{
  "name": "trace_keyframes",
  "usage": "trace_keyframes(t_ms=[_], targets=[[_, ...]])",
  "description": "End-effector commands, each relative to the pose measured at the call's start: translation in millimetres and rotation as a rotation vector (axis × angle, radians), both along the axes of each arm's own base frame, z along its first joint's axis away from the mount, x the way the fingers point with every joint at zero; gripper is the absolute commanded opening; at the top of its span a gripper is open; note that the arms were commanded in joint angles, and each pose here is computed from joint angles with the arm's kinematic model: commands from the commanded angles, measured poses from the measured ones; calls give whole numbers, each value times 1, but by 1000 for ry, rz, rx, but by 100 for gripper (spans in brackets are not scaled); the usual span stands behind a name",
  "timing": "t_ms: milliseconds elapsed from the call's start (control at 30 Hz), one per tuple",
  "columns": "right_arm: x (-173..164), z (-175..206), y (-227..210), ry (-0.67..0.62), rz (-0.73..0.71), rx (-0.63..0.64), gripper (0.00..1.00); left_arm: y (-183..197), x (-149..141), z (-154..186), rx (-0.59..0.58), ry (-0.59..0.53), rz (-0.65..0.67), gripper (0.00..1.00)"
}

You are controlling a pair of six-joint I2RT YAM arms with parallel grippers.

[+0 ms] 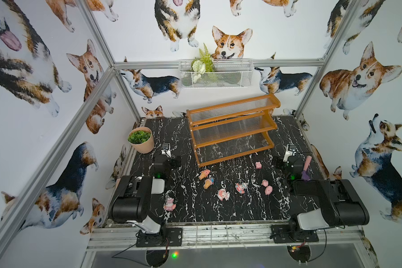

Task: Organize plastic toys on shelves
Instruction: Pick up the plastic toy at the center of the board.

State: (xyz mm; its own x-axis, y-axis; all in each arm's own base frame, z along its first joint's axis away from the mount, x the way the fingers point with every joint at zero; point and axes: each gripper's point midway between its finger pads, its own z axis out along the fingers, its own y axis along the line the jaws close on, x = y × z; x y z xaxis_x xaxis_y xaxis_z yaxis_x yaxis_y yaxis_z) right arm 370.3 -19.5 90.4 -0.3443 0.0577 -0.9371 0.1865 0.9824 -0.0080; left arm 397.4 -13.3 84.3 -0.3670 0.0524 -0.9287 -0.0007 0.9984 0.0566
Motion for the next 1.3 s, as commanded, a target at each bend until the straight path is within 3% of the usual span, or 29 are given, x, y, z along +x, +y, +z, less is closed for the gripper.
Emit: trace_keyframes(t_ms=[0, 1267], targets=[[1, 2, -1, -9, -8, 0, 100, -1, 2, 5, -3, -21, -7, 100], [4, 6, -1, -14, 1, 8, 100, 5, 2, 5, -28, -19, 1, 100]])
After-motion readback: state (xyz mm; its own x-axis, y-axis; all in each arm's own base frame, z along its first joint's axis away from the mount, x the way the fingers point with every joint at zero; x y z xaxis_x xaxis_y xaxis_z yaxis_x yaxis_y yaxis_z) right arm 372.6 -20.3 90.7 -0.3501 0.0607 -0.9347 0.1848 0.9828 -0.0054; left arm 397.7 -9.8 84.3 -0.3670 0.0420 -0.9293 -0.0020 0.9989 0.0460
